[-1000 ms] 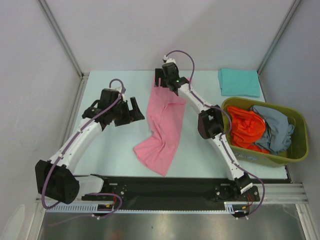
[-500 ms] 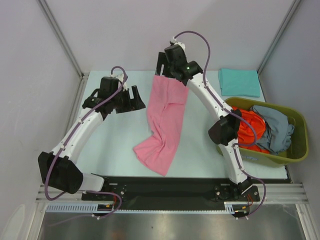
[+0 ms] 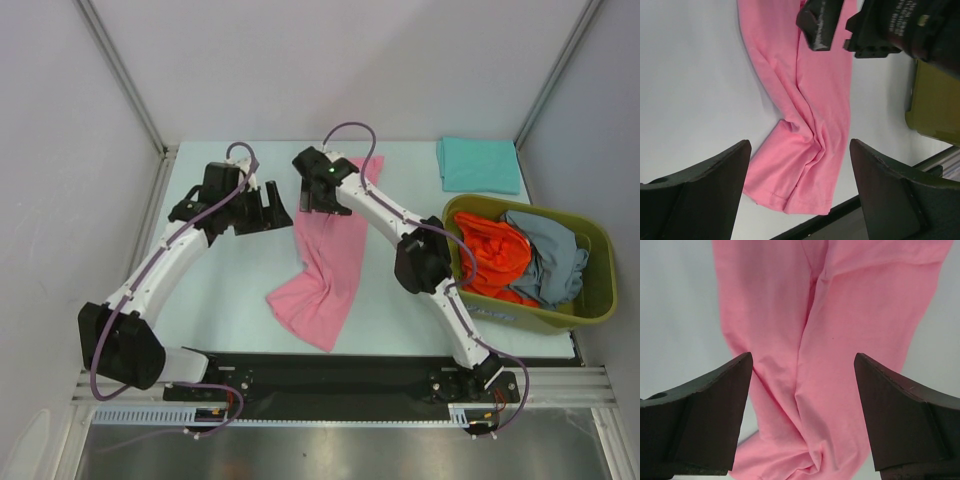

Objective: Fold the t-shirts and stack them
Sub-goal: Fold the tshirt

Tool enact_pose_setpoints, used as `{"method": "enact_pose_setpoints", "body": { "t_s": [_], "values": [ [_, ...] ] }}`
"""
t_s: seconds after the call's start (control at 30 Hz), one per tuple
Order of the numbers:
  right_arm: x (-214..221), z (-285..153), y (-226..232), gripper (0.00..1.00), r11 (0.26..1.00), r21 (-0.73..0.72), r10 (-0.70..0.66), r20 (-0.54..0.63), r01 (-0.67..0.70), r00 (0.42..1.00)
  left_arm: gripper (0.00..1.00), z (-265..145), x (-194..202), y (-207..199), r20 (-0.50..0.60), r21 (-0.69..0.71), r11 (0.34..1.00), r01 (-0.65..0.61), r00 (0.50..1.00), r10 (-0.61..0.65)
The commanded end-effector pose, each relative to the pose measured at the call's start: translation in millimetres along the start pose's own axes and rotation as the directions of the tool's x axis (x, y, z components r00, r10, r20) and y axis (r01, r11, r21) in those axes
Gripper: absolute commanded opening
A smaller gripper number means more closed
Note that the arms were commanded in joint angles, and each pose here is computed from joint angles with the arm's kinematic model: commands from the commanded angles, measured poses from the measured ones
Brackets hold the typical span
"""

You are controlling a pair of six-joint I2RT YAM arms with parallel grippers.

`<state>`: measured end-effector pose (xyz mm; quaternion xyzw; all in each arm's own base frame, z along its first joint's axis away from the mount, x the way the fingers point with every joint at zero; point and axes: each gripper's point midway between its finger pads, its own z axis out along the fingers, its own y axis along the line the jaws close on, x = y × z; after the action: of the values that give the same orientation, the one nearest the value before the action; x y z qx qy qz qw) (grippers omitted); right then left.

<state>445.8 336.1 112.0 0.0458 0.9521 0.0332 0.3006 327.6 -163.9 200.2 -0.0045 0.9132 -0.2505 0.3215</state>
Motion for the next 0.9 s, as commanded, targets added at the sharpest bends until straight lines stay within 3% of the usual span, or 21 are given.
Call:
{"method": "enact_pose_setpoints", "body": {
  "t_s": [0.0, 0.27, 0.4, 0.6, 0.87],
  "values": [
    [2, 18, -1, 0.88, 0.998, 0.056, 0.037, 0.031, -0.039, 0.999, 0.86, -10, -3, -6, 0.040, 0.042, 0.999, -0.030, 0.999, 0.028],
    [39, 81, -19, 0.88, 0.985, 0.170, 0.003, -0.028, 0.002, 1.000, 0.86, -10, 10, 1, 0.026, 0.042, 0.999, -0.027, 0.999, 0.026],
    [36, 104, -27, 0.87, 0.986, 0.161, -0.048, -0.035, 0.053, 0.998, 0.86, -7, 9, 5, 0.024, 0.034, 0.999, -0.024, 0.999, 0.023],
    [-25, 128, -42, 0.86, 0.991, 0.105, -0.092, 0.079, 0.083, 0.993, 0.87, 3, 20, 14, -0.004, 0.022, 1.000, 0.009, 1.000, -0.009],
    [-103, 115, 5, 0.86, 0.978, -0.073, -0.159, 0.343, 0.195, 0.926, 0.91, 11, 55, 31, -0.095, -0.040, 0.993, 0.110, 0.989, -0.114]
  ]
}}
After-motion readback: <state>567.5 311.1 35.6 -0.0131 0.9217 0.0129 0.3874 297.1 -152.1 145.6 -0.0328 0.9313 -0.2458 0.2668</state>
